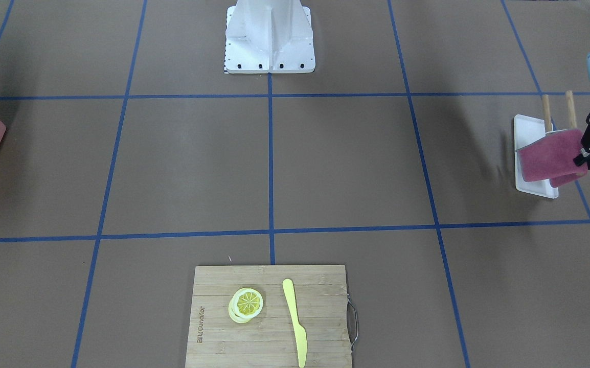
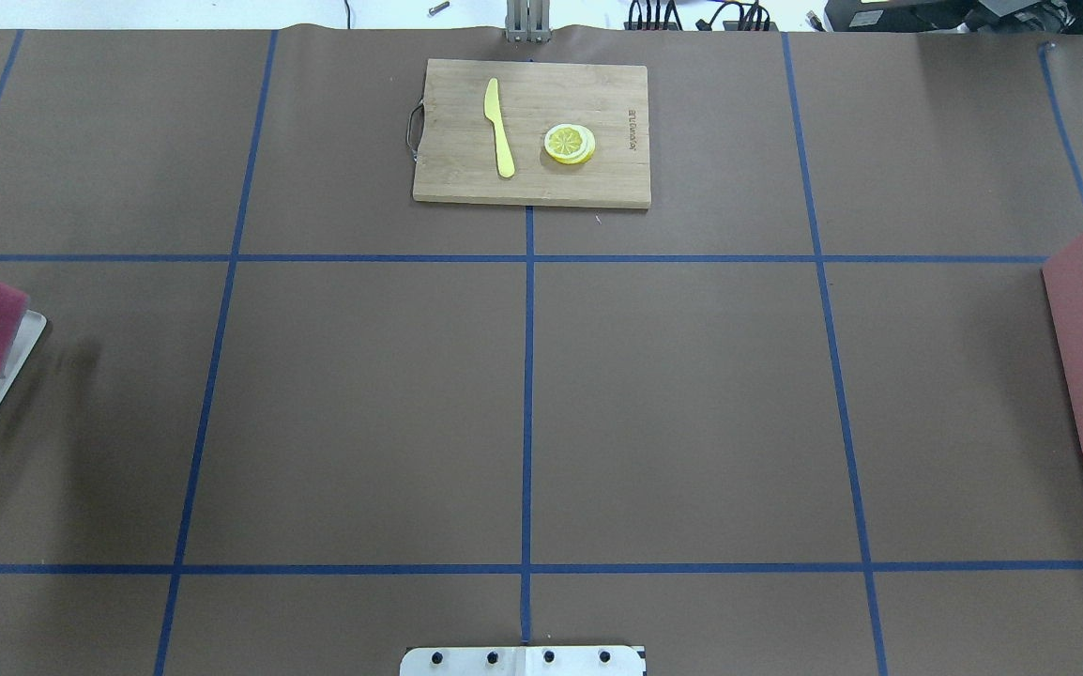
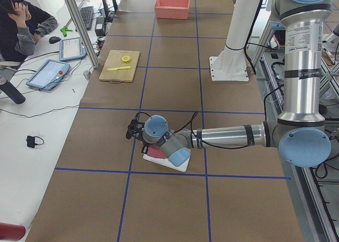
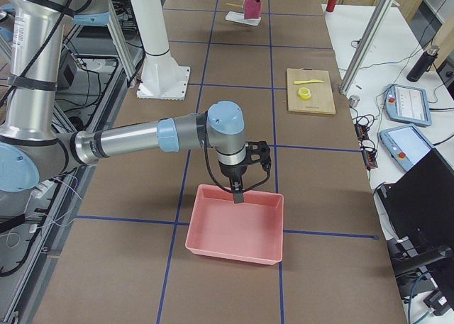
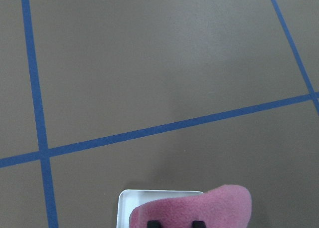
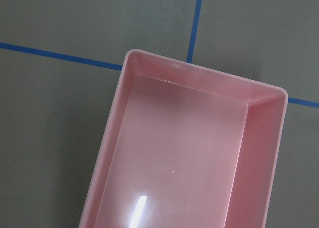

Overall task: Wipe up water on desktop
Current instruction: 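Lower the left gripper toward the pink cloth on the white tray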

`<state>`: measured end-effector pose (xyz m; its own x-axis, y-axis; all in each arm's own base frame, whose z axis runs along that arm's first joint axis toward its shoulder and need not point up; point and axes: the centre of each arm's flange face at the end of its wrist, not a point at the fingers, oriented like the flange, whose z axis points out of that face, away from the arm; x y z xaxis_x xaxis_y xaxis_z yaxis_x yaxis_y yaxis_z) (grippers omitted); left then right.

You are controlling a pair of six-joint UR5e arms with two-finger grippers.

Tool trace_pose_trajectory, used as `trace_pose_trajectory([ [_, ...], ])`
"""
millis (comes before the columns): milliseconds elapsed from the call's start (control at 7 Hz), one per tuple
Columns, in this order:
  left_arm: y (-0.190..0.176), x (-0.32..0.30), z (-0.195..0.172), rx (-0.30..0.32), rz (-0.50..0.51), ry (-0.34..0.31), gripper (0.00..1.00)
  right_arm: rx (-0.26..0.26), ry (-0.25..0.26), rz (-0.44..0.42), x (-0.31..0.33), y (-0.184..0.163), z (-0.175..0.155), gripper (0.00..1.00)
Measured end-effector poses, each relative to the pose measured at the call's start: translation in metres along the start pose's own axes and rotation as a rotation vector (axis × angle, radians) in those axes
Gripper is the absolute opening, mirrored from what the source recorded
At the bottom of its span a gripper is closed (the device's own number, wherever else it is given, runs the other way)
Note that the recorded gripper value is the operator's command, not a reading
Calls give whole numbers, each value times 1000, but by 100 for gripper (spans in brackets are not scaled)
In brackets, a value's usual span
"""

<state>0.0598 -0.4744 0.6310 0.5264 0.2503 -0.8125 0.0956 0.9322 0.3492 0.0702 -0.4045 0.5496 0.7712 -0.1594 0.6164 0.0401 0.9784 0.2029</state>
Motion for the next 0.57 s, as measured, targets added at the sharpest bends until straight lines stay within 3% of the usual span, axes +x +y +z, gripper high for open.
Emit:
trace_pose_trajectory([
  [286, 0, 1, 0, 0, 3, 2, 0, -1, 1, 1, 0, 0, 0, 100],
  [571, 0, 0, -2, 2, 4, 4, 0, 0, 1, 0, 0, 0, 0, 100],
])
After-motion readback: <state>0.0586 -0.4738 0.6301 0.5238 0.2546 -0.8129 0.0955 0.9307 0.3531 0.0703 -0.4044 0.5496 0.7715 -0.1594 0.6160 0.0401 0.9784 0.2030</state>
